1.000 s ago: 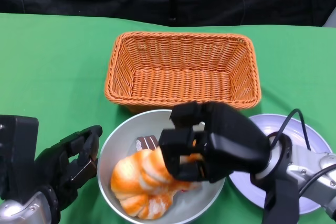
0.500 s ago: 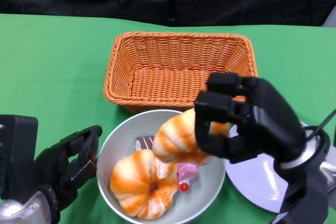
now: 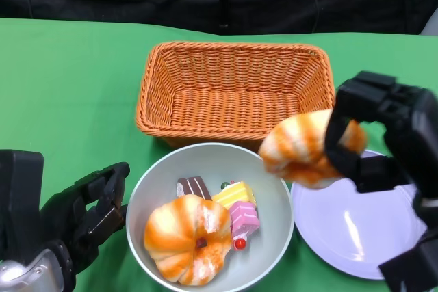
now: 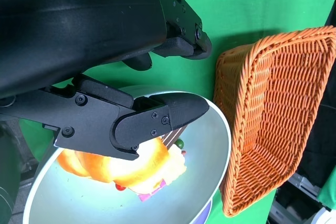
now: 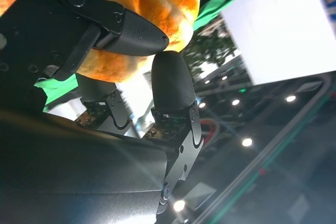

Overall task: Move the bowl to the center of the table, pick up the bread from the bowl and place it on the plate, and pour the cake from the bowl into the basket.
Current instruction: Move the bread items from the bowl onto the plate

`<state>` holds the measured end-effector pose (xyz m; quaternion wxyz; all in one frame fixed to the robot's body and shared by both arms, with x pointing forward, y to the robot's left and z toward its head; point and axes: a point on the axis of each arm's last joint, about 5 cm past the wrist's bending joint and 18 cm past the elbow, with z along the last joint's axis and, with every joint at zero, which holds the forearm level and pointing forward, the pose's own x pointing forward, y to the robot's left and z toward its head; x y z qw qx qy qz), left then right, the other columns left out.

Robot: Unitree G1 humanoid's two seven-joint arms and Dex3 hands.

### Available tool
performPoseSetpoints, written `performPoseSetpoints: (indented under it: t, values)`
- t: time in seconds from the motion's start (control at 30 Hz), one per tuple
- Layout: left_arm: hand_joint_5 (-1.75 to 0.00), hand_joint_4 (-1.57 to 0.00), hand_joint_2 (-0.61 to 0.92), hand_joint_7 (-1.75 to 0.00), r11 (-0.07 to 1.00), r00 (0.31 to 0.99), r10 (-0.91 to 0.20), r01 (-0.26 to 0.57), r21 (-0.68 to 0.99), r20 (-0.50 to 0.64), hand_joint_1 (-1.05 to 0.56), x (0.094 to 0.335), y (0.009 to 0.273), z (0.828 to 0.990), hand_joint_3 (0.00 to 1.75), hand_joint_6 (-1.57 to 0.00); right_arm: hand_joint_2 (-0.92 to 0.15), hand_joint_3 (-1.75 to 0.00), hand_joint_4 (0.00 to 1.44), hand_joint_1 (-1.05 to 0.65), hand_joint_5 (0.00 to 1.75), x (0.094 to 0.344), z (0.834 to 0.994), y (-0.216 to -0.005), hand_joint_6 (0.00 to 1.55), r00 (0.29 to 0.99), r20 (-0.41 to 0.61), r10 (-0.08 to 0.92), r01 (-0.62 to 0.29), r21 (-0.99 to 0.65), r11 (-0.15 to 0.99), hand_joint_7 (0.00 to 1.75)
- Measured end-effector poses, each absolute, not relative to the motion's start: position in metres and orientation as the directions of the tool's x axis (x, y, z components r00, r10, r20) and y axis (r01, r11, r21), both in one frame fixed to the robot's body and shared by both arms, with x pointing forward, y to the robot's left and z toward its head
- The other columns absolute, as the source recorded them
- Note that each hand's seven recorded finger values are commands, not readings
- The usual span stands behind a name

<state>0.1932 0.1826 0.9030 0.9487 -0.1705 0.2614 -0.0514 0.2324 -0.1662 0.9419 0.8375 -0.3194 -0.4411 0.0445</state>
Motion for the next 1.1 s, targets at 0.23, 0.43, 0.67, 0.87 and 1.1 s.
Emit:
performPoseSetpoints:
  t: [0.23,0.43,0.67,0.87,1.1]
  values:
    - [-0.88,0.00,0.92,-0.03,0.936,0.859,-0.189,0.011,-0.351,-0.476,-0.57,0.194,0.182,0.903,0.69,-0.36,-0.24,-1.63,0.97,-0.20,1.75,0.229,0.934,-0.183,0.76,0.726,0.620,0.296,0.242,-0.634,0.735,1.64]
    - [-0.91,0.00,0.92,-0.03,0.934,0.855,-0.192,0.008,-0.356,-0.483,-0.58,0.194,0.181,0.903,0.68,-0.38,-0.25,-1.60,0.97,-0.18,1.75,0.229,0.927,-0.191,0.76,0.787,0.554,0.271,0.245,-0.684,0.687,1.65]
    - [-0.89,0.00,0.92,-0.02,0.935,0.855,-0.192,0.009,-0.355,-0.482,-0.57,0.193,0.181,0.904,0.69,-0.36,-0.25,-1.56,0.97,-0.22,1.75,0.230,0.913,-0.192,0.76,0.845,0.457,0.277,0.201,-0.752,0.628,1.65]
    - [-0.90,0.00,0.92,-0.03,0.935,0.855,-0.192,0.010,-0.355,-0.482,-0.58,0.193,0.181,0.904,0.68,-0.38,-0.47,-1.18,0.81,-0.23,1.62,0.232,0.908,-0.194,0.83,0.905,0.314,0.287,0.095,-0.807,0.583,1.04]
    - [-0.91,0.00,0.92,-0.02,0.935,0.855,-0.194,0.012,-0.355,-0.480,-0.59,0.194,0.181,0.904,0.68,-0.36,-0.90,-0.23,0.22,-0.50,0.74,0.233,0.916,-0.200,0.46,0.942,0.106,0.318,-0.054,-0.888,0.457,0.11]
